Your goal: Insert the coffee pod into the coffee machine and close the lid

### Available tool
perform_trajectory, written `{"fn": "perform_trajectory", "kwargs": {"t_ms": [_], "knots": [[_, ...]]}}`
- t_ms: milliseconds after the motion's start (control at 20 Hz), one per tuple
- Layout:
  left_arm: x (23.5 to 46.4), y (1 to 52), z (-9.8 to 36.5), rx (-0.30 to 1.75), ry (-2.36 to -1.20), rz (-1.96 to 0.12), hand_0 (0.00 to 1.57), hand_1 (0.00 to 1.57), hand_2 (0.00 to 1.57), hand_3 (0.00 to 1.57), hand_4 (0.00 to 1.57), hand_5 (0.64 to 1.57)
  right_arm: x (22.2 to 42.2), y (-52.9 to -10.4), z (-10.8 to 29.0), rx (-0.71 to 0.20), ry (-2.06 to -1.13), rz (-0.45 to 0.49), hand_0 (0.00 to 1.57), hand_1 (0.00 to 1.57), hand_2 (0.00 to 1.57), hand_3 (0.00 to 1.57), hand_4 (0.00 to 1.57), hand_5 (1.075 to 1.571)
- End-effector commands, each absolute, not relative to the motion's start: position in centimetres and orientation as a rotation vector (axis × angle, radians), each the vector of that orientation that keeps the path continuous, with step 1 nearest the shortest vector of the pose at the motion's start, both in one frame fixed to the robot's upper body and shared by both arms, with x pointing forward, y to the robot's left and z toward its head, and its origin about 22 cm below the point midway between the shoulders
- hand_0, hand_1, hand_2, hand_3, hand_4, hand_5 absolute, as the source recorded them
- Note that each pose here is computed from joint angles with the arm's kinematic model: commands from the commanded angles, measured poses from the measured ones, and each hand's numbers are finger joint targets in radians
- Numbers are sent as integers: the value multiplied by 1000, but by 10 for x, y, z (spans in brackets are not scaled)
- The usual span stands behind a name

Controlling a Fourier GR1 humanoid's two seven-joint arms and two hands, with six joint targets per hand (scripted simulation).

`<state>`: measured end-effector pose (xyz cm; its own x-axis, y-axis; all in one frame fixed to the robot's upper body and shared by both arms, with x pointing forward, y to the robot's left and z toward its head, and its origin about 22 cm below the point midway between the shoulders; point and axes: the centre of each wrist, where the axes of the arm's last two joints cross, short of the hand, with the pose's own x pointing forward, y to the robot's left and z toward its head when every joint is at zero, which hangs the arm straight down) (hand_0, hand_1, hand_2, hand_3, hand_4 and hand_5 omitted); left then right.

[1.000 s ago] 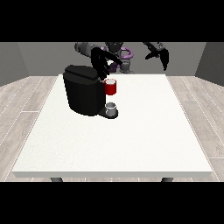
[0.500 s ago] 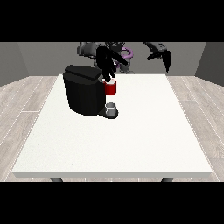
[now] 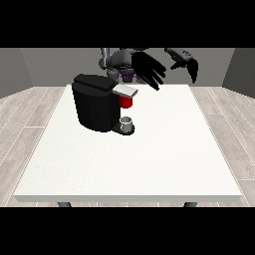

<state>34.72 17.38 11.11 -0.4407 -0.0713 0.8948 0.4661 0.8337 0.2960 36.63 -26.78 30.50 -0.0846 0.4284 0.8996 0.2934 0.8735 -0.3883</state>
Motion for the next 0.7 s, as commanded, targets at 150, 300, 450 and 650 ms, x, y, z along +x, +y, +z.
{"fn": "perform_trajectory", "kwargs": {"t_ms": [150, 300, 450, 650], "knots": [[346, 157, 130, -320, -1994, -705, 0, 0, 0, 0, 329, 1571, 368, -218, 325, -370, -2053, 243, 0, 0, 0, 0, 0, 1571], [339, 155, 127, -288, -1964, -662, 0, 0, 0, 0, 246, 1571, 380, -206, 297, -304, -2049, 306, 0, 0, 0, 0, 0, 1571], [339, 161, 125, -290, -1931, -632, 0, 0, 0, 0, 266, 1571, 380, -175, 272, -219, -2087, 345, 0, 0, 0, 0, 0, 1571], [334, 183, 95, -244, -1890, -547, 0, 0, 0, 0, 266, 1571, 378, -147, 252, -130, -2118, 399, 0, 0, 0, 0, 181, 1571]]}}
